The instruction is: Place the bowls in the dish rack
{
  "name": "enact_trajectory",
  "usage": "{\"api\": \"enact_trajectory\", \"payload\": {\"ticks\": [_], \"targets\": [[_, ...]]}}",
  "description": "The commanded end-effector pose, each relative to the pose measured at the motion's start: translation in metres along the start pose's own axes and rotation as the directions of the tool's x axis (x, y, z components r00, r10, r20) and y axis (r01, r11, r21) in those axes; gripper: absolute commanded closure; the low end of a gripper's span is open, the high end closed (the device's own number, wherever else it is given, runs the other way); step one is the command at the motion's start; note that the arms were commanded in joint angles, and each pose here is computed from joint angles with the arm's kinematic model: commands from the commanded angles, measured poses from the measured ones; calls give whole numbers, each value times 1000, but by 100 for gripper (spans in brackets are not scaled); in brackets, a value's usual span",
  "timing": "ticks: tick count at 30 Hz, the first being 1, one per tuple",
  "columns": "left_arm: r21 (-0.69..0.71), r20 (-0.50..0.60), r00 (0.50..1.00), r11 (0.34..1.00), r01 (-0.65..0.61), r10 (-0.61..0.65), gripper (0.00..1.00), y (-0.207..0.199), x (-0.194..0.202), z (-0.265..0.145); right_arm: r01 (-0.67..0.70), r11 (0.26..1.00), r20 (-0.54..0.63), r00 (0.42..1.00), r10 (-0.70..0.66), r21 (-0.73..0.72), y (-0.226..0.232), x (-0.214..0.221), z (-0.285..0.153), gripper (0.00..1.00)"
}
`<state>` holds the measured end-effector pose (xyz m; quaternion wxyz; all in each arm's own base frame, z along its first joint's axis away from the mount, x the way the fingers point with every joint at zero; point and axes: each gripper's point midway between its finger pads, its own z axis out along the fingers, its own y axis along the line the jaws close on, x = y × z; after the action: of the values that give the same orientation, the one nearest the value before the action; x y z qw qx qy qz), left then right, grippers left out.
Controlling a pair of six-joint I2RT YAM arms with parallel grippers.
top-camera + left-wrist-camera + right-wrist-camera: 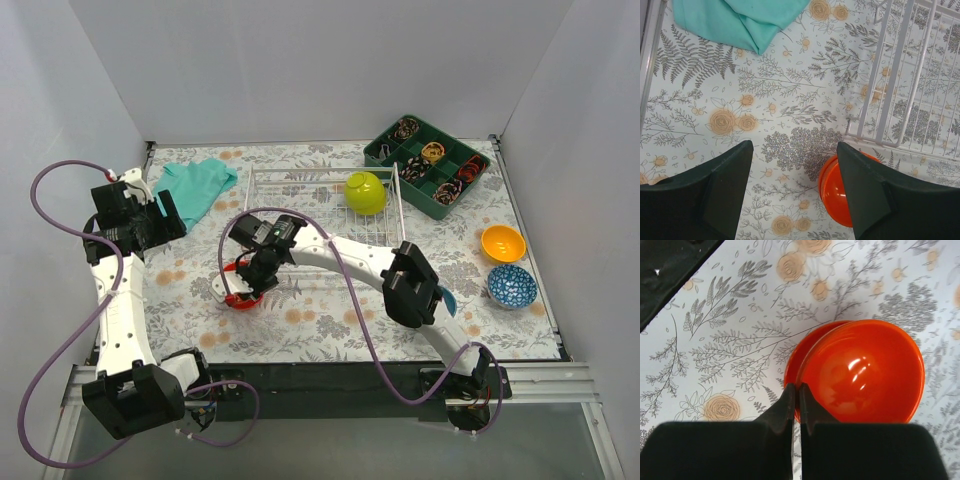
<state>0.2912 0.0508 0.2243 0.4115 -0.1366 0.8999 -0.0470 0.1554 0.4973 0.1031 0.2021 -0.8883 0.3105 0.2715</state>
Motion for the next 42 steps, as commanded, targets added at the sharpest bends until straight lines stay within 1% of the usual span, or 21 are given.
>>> {"api": "enact_trajectory", "payload": {"ticks": [1,4,7,11,12,14,16,18,21,23,24,25,26,28,29,33,36,37,38,39,42], "targets": [[20,81,997,1000,-14,12,32,-6,-27,-13,49,988,145,987,-70,144,-34,-74,-56,99],[14,151,988,1000,-24,21,32,-8,-54,-20,30,976,211,975,-76,213,-47,-103,-84,99],[17,241,970,999,-36,31,32,-13,-87,-30,-78,958,300,954,-9,274,-54,-120,-113,99],[38,336,942,999,-20,6,33,-19,-126,-36,-360,864,497,854,153,352,-72,-124,-178,99],[53,355,935,998,-22,2,33,-23,-132,-38,-503,811,560,780,279,298,-72,-119,-185,99],[82,381,924,996,-38,4,34,-29,-144,-35,-627,719,642,690,334,300,-85,-100,-213,99],[118,378,926,991,-56,8,34,-38,-148,-30,-785,579,728,527,439,220,-91,-87,-233,99],[196,336,941,973,-122,50,40,-56,-142,-16,-834,511,777,459,431,210,-92,-78,-252,99],[264,299,945,939,-219,136,44,-88,-127,0,-840,516,807,418,416,168,-86,-88,-263,99],[297,284,933,905,-305,222,45,-123,-112,10,-877,463,830,349,435,126,-87,-86,-270,99],[304,271,927,891,-336,257,47,-133,-105,18,-902,411,846,318,428,131,-92,-80,-277,99],[312,276,913,871,-380,300,48,-147,-100,22,-937,340,865,232,445,77,-94,-76,-283,99],[336,282,900,845,-416,331,51,-166,-94,21,-966,249,885,180,429,76,-101,-57,-293,99],[345,252,895,830,-438,367,55,-176,-85,36,-986,164,900,99,425,31,-108,-41,-300,99],[353,245,893,823,-445,378,57,-182,-82,39,-995,95,908,26,418,-16,-112,-28,-308,99],[356,217,883,808,-469,417,64,-187,-78,55,-986,-75,910,-167,379,-149,-119,10,-321,99],[342,175,884,815,-468,434,79,-183,-73,71,-939,-213,869,-332,367,-268,-122,46,-314,99],[341,166,887,819,-462,432,93,-183,-72,73,-919,-256,852,-379,362,-300,-124,58,-307,99],[347,146,891,821,-453,430,100,-185,-69,79,-899,-295,846,-414,335,-323,-125,72,-310,99],[349,132,893,823,-447,429,100,-185,-67,81,-866,-332,827,-473,304,-374,-128,77,-311,99],[367,131,892,814,-449,432,100,-194,-67,83,-824,-391,817,-522,243,-410,-141,91,-322,99]]}}
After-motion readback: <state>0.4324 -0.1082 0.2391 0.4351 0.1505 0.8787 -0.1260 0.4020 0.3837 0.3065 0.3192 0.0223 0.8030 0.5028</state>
